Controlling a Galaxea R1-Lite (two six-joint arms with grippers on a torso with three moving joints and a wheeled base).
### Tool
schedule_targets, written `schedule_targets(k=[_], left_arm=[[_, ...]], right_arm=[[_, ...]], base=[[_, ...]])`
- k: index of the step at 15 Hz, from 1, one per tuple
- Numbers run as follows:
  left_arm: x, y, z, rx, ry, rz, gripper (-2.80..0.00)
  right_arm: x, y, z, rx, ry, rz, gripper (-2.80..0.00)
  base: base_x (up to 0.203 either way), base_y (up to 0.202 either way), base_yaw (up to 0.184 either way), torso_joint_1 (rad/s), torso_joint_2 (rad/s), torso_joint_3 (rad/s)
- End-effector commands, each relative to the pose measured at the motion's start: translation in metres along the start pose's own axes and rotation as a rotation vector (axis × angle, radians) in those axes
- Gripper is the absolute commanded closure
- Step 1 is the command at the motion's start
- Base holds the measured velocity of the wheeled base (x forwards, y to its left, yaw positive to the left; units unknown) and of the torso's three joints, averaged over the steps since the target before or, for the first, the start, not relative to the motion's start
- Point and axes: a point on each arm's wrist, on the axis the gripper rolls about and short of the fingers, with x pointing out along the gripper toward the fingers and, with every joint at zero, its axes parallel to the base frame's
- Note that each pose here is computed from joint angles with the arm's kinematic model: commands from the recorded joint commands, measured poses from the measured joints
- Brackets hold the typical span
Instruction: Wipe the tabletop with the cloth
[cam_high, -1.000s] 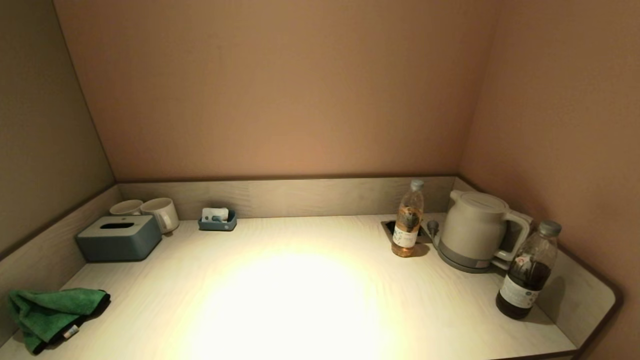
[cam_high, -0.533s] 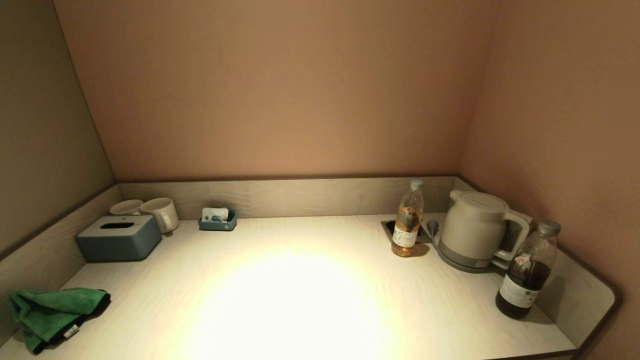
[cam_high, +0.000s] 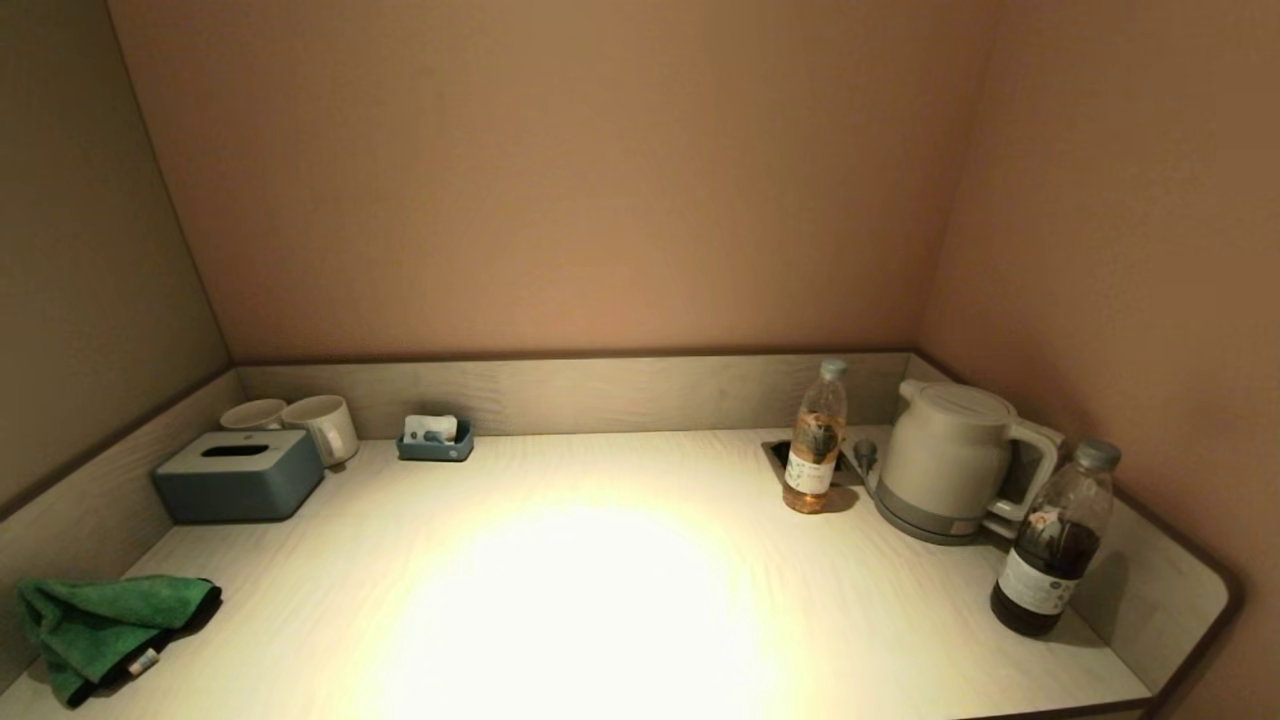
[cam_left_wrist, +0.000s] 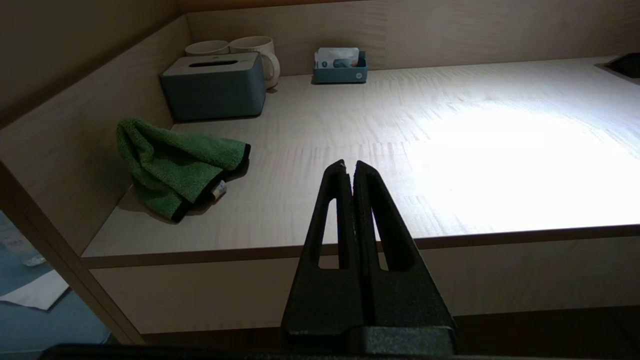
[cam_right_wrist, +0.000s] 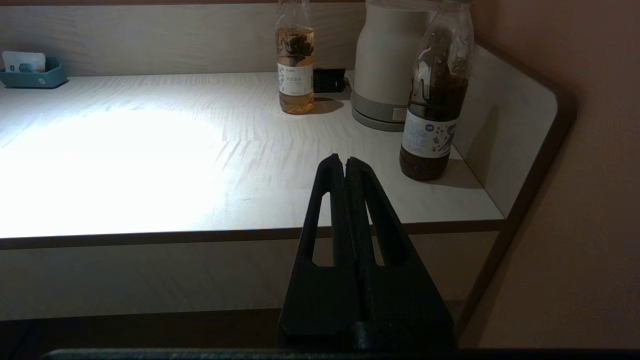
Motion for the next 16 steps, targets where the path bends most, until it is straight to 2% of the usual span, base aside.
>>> schedule_targets(k=[1,16], left_arm=[[0.0000,0.0000,0.0000,0.000,-0.001,0.000,0.00],[0.0000,0.0000,0.0000,0.000,-0.001,0.000,0.00]], right_arm=[[0.0001,0.0000,0.0001,0.000,0.001,0.001,0.00],[0.0001,0.0000,0.0001,0.000,0.001,0.001,0.00]], base=[[0.000,0.000,0.000,0.000,0.00,0.000],[0.000,0.000,0.000,0.000,0.00,0.000]])
